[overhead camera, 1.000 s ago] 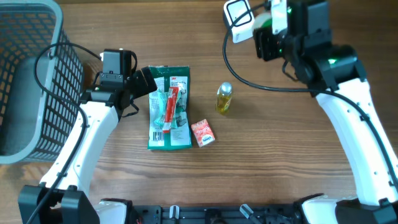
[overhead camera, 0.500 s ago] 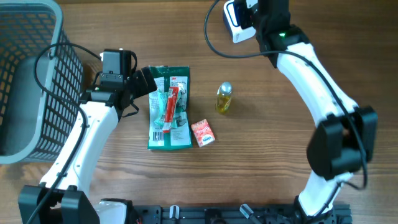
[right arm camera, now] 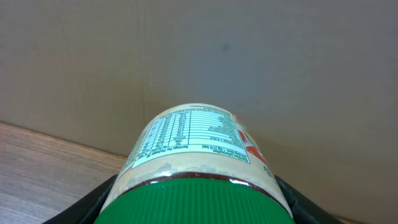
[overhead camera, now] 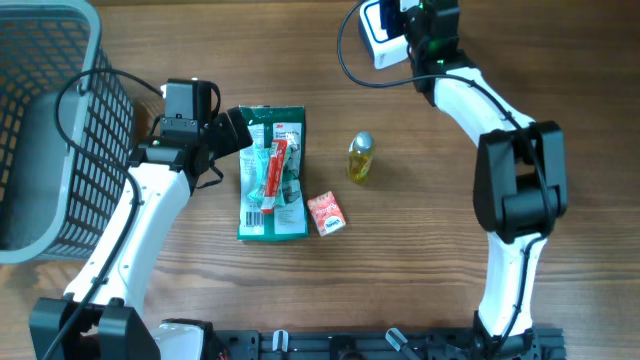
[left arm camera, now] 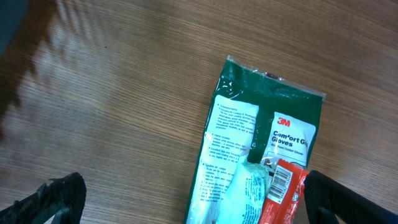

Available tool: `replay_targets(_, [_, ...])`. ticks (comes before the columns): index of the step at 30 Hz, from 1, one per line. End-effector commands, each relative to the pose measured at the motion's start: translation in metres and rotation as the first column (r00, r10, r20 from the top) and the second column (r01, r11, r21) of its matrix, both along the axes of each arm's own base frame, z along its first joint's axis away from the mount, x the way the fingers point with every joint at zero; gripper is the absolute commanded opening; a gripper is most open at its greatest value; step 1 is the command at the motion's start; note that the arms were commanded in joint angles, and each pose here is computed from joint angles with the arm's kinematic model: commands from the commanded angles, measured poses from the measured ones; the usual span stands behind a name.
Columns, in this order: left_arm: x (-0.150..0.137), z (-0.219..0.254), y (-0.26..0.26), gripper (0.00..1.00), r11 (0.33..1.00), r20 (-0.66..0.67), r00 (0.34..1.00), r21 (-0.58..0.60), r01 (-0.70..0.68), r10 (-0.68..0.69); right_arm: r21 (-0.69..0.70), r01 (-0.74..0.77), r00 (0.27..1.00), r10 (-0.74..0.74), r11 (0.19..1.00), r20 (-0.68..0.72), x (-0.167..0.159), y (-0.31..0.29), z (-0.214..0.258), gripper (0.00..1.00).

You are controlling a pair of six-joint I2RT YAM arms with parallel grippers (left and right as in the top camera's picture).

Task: Scan the item barcode
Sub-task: 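Carry the jar to the white scanner and hold its label there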

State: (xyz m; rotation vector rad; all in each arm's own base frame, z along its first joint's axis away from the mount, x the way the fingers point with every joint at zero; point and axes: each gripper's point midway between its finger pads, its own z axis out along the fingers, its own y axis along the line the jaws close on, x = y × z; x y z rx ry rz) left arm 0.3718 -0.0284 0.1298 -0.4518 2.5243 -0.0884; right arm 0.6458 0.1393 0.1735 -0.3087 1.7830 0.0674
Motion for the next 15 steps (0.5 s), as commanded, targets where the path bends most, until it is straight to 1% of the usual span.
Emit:
replay_targets(1, [0.003, 0.007, 0.001, 1.0, 1.0, 0.019, 1.0, 0.007, 0.002, -0.002, 0.04, -0.057, 0.998, 0.057, 0.998, -0.006, 0.007, 0.012, -0.025, 0.04])
replay_targets(5, [0.003, 0.007, 0.001, 1.0, 1.0, 0.019, 1.0, 0.007, 0.002, -0.002, 0.105, -0.045, 0.999, 0.048, 0.993, -0.022, 0.01, 0.014, -0.041, 0.04])
replay_targets(8, [0.003, 0.007, 0.001, 1.0, 1.0, 0.019, 1.0, 0.007, 0.002, -0.002, 0.152, -0.073, 0.997, 0.077, 0.986, -0.019, 0.01, 0.02, -0.045, 0.04])
replay_targets(11, [0.003, 0.007, 0.001, 1.0, 1.0, 0.019, 1.0, 0.007, 0.002, -0.002, 0.154, -0.068, 0.997, 0.074, 0.986, -0.033, 0.01, 0.02, -0.051, 0.04])
replay_targets(14, [0.003, 0.007, 0.001, 1.0, 1.0, 0.019, 1.0, 0.007, 0.002, -0.002, 0.149, -0.07, 0.997, 0.071, 0.986, -0.001, 0.011, 0.019, -0.042, 0.04])
replay_targets(15, [0.003, 0.007, 0.001, 1.0, 1.0, 0.019, 1.0, 0.007, 0.002, -0.002, 0.162, -0.07, 0.997, 0.067, 0.984, 0.026, 0.012, 0.016, -0.026, 0.04])
